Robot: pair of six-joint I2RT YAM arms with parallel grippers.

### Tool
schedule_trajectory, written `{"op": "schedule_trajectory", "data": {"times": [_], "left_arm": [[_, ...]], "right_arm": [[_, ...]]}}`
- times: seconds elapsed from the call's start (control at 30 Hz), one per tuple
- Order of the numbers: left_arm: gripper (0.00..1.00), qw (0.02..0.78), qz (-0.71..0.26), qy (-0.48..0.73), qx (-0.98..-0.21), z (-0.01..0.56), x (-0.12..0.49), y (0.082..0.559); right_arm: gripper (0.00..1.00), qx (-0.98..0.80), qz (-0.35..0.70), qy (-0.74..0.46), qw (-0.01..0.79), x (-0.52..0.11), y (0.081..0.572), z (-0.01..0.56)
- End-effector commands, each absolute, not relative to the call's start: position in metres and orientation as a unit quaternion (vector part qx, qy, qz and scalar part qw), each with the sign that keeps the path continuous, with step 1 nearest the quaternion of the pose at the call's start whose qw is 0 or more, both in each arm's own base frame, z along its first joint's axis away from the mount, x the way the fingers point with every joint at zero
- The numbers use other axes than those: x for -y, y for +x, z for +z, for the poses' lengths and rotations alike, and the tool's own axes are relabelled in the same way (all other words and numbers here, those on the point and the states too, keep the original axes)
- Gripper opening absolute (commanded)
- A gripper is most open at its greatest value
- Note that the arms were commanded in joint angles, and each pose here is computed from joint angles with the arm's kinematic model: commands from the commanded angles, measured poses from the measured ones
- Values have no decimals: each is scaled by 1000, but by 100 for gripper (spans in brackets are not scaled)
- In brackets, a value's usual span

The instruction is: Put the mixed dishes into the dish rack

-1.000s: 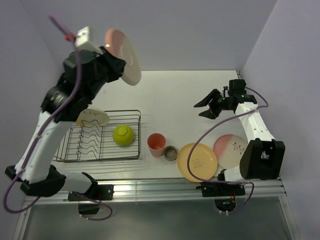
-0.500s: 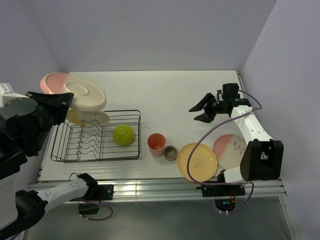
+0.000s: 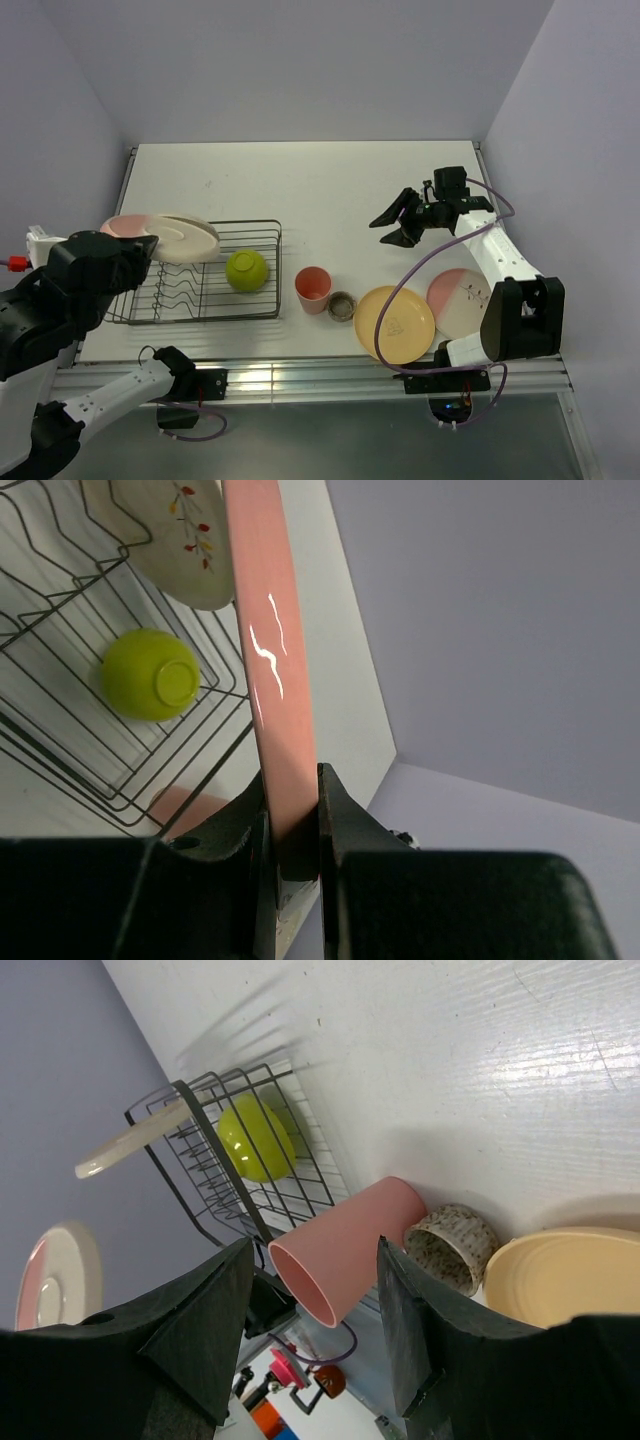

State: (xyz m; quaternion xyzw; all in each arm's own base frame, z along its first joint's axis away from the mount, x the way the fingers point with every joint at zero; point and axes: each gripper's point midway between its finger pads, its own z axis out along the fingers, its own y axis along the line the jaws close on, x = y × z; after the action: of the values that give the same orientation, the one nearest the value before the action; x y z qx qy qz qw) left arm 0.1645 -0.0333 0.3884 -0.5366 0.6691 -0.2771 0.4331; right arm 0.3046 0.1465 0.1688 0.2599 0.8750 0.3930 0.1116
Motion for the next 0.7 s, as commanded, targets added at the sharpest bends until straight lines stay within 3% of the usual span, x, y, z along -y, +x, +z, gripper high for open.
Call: {"op": "schedule_trajectory", "data": {"times": [0.0,0.3,0.67], "left_arm": [[0,441,-324,-573,-611,406,35,178],[0,450,-240,-566,-647,377,51,211],[0,443,-175,-581,-659,337,42,220]], "right_arm": [[59,-878,391,248,121,-147,307,169],[59,-890,371,240,114,-143,300,168],[59,-903,350,230,93,-139,293,159]]}}
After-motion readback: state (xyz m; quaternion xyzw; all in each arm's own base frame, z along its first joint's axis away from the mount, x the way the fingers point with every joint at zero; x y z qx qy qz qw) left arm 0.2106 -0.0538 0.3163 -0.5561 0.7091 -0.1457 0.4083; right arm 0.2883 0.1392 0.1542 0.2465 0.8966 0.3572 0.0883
